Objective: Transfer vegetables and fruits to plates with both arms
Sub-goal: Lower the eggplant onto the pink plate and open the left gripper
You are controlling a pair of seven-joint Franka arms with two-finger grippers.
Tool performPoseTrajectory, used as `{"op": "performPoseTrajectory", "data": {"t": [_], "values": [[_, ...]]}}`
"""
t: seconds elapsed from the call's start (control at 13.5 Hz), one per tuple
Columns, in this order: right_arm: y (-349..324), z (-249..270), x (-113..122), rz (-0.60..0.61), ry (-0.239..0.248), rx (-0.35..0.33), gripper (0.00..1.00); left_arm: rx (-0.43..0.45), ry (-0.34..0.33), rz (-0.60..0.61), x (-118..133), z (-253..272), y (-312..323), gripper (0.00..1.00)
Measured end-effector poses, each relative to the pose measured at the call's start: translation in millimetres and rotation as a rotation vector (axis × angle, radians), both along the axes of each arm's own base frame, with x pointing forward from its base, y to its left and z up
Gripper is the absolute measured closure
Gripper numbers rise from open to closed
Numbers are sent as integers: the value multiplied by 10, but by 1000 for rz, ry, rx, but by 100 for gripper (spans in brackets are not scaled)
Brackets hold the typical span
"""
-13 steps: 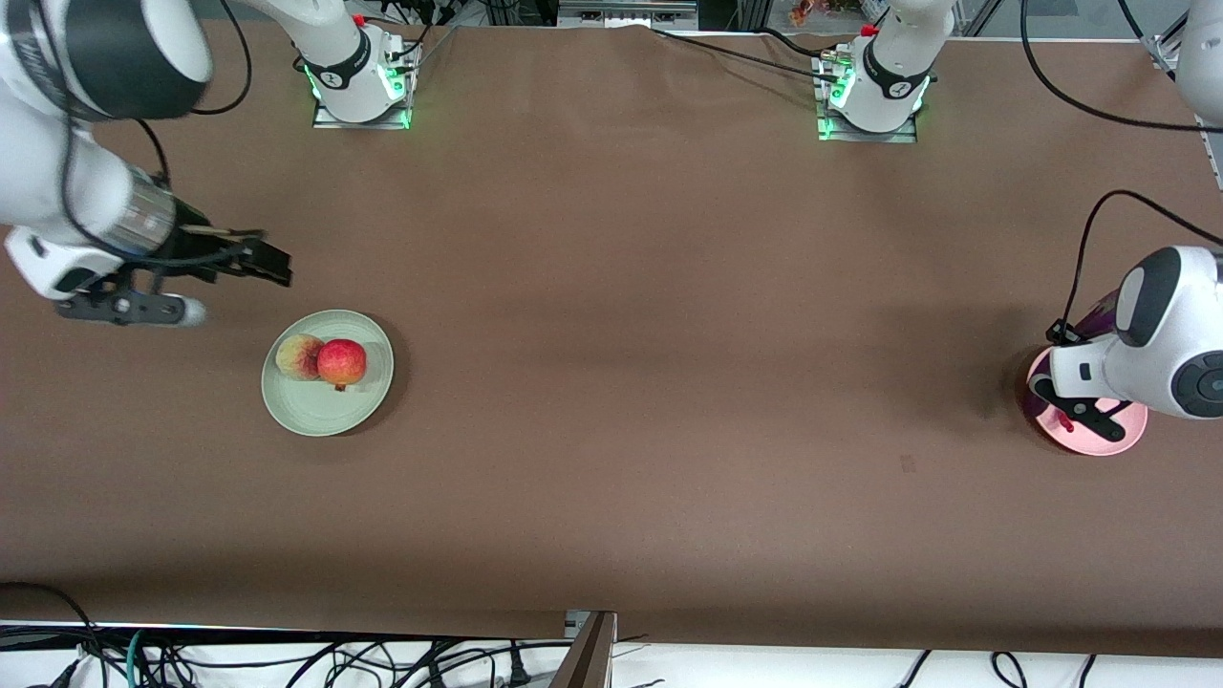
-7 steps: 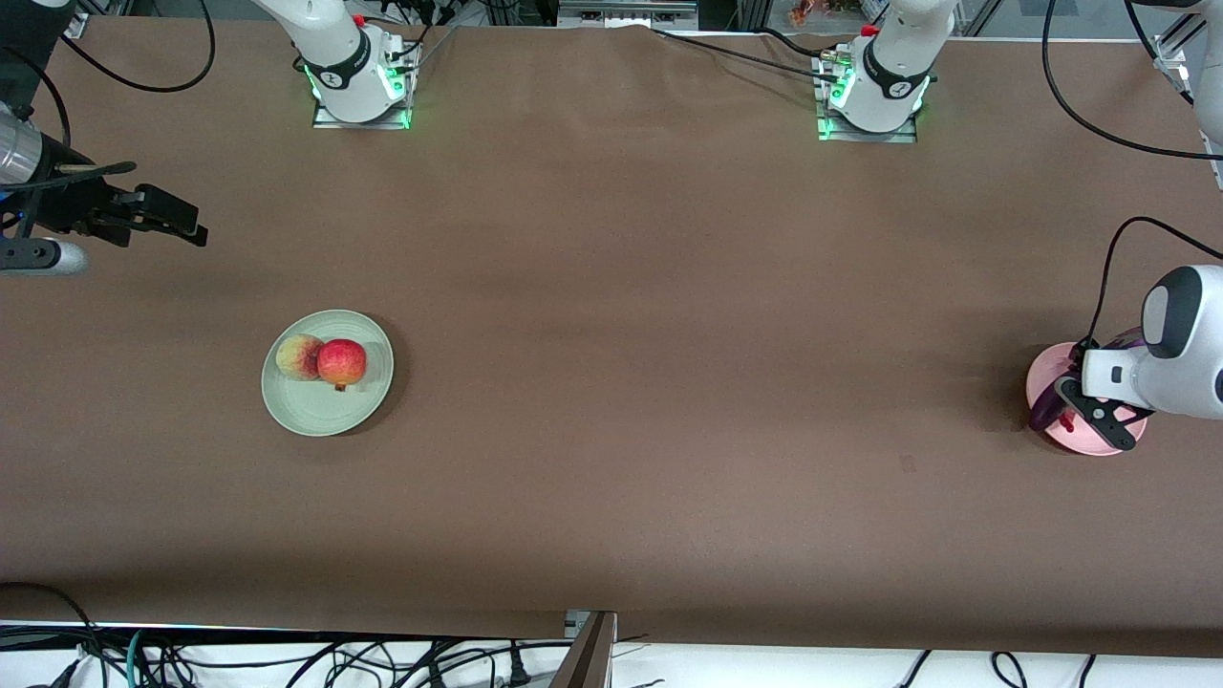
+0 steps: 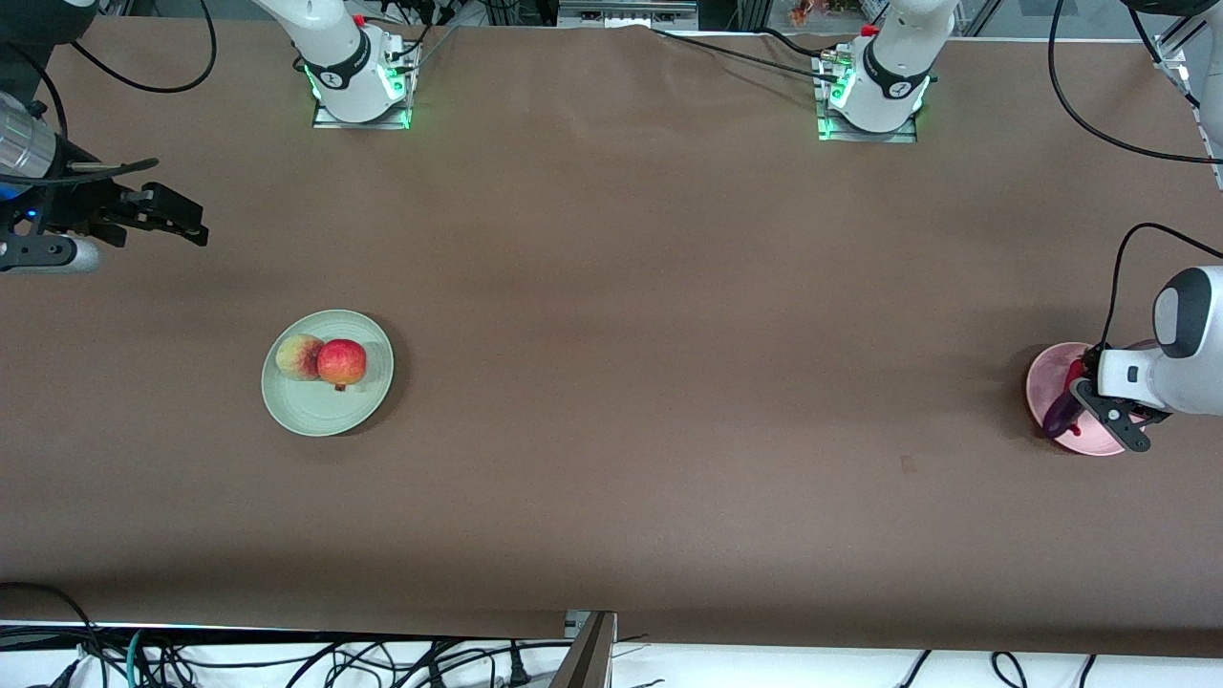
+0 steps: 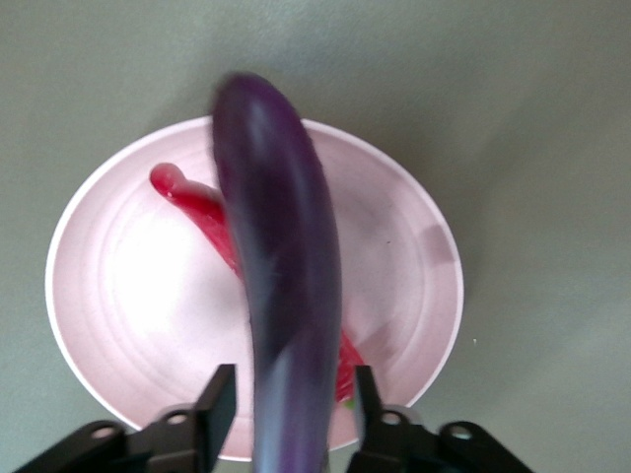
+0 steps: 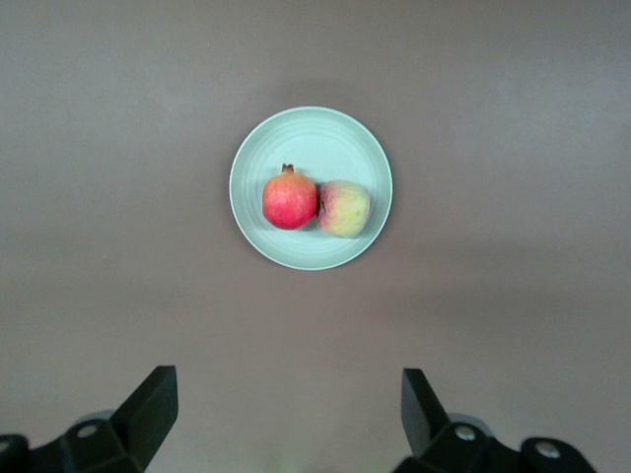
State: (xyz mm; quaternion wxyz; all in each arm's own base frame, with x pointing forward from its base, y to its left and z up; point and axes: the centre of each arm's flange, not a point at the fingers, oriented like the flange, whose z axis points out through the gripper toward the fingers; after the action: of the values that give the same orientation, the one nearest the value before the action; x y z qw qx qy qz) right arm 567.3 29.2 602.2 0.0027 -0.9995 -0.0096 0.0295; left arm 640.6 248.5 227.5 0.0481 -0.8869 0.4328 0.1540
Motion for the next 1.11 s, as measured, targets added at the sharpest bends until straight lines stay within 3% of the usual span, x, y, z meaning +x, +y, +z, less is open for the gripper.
{"op": "performPoseTrajectory", "data": {"t": [0.15,0.3,0.67,1.11], "values": [[-7,158,8,-1,-32,-1,0,-18,-12,18,18,36,8,19],[-6,142,27,-1,-31,-2,0,-55,-33,49,57,134,-21,0],[-4,47,83,-2,-18,-5,0,-123,-96,134,160,969,-370,0],[-5,34,91,-2,-16,-6,0,-59,-131,350,102,2137,-1746,0]]}}
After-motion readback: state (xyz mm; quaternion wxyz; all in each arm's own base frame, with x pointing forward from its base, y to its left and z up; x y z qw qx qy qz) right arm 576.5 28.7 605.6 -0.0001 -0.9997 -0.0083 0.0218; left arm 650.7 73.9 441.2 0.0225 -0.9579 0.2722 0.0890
